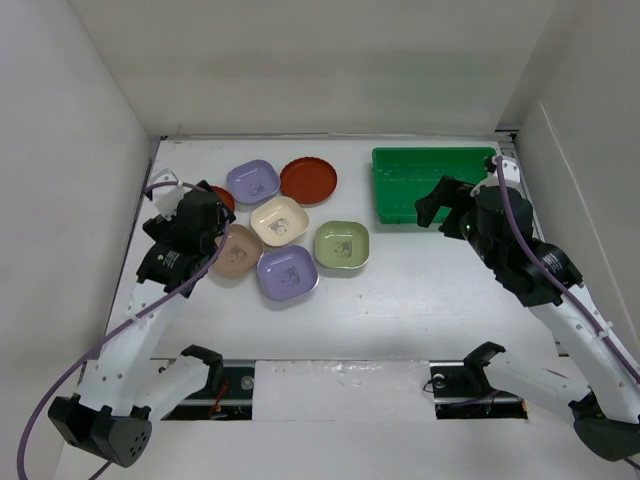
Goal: Place the plates into the plastic bin on the countertop
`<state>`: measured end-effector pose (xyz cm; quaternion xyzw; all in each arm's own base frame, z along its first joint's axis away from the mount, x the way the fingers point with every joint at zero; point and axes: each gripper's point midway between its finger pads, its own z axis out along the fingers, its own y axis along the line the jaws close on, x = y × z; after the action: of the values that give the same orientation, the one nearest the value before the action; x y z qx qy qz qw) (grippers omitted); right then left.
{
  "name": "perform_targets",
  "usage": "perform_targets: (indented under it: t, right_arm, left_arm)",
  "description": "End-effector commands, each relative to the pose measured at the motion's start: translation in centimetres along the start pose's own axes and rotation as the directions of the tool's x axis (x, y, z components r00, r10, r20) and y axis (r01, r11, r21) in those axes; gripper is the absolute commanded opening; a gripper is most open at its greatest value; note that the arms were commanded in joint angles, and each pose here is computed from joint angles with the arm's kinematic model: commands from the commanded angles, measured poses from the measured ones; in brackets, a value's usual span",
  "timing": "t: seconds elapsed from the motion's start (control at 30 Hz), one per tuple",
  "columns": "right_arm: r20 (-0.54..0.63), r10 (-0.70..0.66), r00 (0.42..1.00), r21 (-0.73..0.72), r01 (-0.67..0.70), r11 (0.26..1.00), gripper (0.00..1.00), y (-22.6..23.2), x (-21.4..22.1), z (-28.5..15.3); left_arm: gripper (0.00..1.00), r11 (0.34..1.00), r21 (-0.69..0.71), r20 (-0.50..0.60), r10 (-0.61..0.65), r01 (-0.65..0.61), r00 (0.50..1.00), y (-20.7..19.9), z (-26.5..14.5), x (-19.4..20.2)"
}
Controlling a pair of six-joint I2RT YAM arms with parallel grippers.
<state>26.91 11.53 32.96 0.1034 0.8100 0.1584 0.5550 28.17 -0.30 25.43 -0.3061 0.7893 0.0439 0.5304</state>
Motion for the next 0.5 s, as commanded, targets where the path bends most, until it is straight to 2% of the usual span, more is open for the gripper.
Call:
perform_targets:
  t: [0.0, 0.13, 0.23, 0.27, 0.33, 0.4, 0.43, 0.47]
  right_arm:
    - [0.087, 0.040, 0.995, -0.035, -0.037, 0.999, 1.00, 1.0, -2.9, -0.5]
    - [0.094, 0.055, 0.994, -0.084, -0.047, 0.995, 1.00, 2.0, -3.3, -0.5]
    - [0.075, 0.057, 0.996, -0.133, -0.046, 0.990, 1.00, 2.9, -3.0, -0.5]
    - [0.064, 0.055, 0.996, -0.152, -0.045, 0.987, 1.00, 3.2, -2.8, -0.6]
    - [0.059, 0.058, 0.997, -0.181, -0.046, 0.982, 1.00, 3.8, -2.8, -0.7]
    - [0.035, 0.055, 0.998, -0.242, -0.045, 0.969, 1.00, 4.7, -2.4, -1.2]
    - [0.019, 0.050, 0.999, -0.260, -0.044, 0.965, 1.00, 5.0, -1.7, -0.9]
    - [0.012, 0.059, 0.998, -0.284, -0.053, 0.957, 1.00, 5.3, -1.6, -1.2]
  left_arm:
    - [1.00, 0.998, 0.006, 0.019, -0.066, 0.066, 0.998, -0.8, -0.5, -1.6]
    - [1.00, 0.992, 0.033, -0.047, -0.120, 0.122, 0.992, -2.3, 0.2, -1.7]
    - [1.00, 0.983, 0.000, -0.094, -0.180, 0.181, 0.979, -2.4, 2.2, -2.0]
    - [1.00, 0.973, -0.031, -0.112, -0.229, 0.227, 0.967, -1.5, 3.6, -2.5]
    - [1.00, 0.963, -0.117, -0.156, -0.259, 0.242, 0.953, -0.1, 7.1, -2.0]
    - [1.00, 0.927, -0.230, -0.157, -0.336, 0.297, 0.929, 3.0, 10.2, -2.4]
    - [1.00, 0.917, -0.271, -0.146, -0.339, 0.292, 0.929, 3.7, 11.2, -2.8]
    - [1.00, 0.897, -0.353, -0.169, -0.341, 0.267, 0.925, 5.0, 13.1, -1.3]
